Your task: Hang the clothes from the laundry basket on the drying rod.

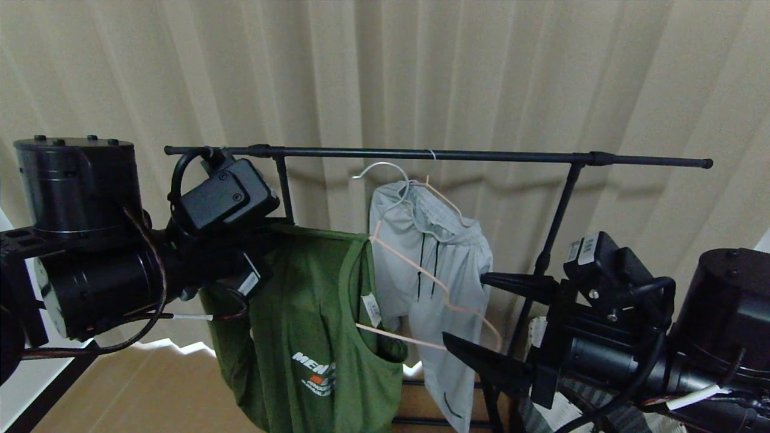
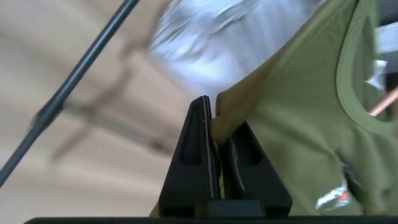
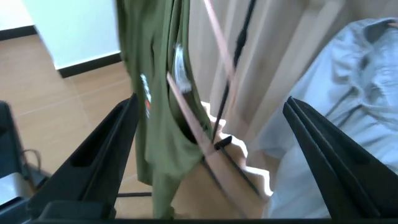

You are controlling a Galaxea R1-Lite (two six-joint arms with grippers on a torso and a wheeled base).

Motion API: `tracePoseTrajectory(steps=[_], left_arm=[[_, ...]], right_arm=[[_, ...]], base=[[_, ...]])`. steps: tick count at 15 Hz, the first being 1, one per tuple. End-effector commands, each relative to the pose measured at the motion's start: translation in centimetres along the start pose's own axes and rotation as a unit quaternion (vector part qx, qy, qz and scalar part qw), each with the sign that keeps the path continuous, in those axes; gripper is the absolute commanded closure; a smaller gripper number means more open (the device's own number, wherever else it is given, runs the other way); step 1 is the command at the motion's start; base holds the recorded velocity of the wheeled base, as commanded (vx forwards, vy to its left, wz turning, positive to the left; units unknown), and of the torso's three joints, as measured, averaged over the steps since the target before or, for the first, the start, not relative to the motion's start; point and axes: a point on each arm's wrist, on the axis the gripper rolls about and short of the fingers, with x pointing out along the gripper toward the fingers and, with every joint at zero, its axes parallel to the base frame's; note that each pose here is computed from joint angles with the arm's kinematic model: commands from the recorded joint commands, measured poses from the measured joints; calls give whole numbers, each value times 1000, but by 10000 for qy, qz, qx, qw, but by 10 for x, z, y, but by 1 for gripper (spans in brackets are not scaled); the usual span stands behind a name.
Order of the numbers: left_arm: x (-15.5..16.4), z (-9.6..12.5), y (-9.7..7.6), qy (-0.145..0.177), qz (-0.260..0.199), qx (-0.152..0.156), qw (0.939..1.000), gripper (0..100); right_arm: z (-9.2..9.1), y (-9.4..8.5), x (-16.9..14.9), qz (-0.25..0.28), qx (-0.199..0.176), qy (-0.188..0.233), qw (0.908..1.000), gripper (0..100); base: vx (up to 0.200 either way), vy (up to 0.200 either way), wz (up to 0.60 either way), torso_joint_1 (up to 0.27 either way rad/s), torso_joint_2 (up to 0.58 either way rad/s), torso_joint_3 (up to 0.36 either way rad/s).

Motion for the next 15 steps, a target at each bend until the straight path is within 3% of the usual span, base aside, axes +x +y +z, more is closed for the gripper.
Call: tracePoseTrajectory(steps=[1, 2, 5, 8, 10, 15], left_arm=[[0, -3, 5, 440, 546, -21, 9975, 100], [0, -3, 6, 602, 760, -98, 9952, 100], [1, 2, 8, 479, 835, -539, 9939, 100], [13, 11, 11, -121, 1123, -975, 9888, 100], [16, 16, 16, -498, 1358, -989, 9845, 100], [10, 34, 5, -930, 1162, -1326, 9799, 100]], right_arm=[[-1, -5, -3, -155, 18, -3, 9999, 0], [-6, -7, -5, -289, 45, 63, 9996, 0], [-16, -7, -9, -424, 68, 129, 9990, 0], [-30, -5, -10, -367, 166, 404, 9984, 0], [-39, -1, -4, -269, 248, 523, 9980, 0], [-51, 2, 27, -367, 395, 45, 9985, 0]], base=[[0, 0, 0, 0, 0, 0], [0, 0, 0, 0, 0, 0], [0, 0, 0, 0, 0, 0], [0, 0, 0, 0, 0, 0], [0, 0, 0, 0, 0, 0], [0, 0, 0, 0, 0, 0]])
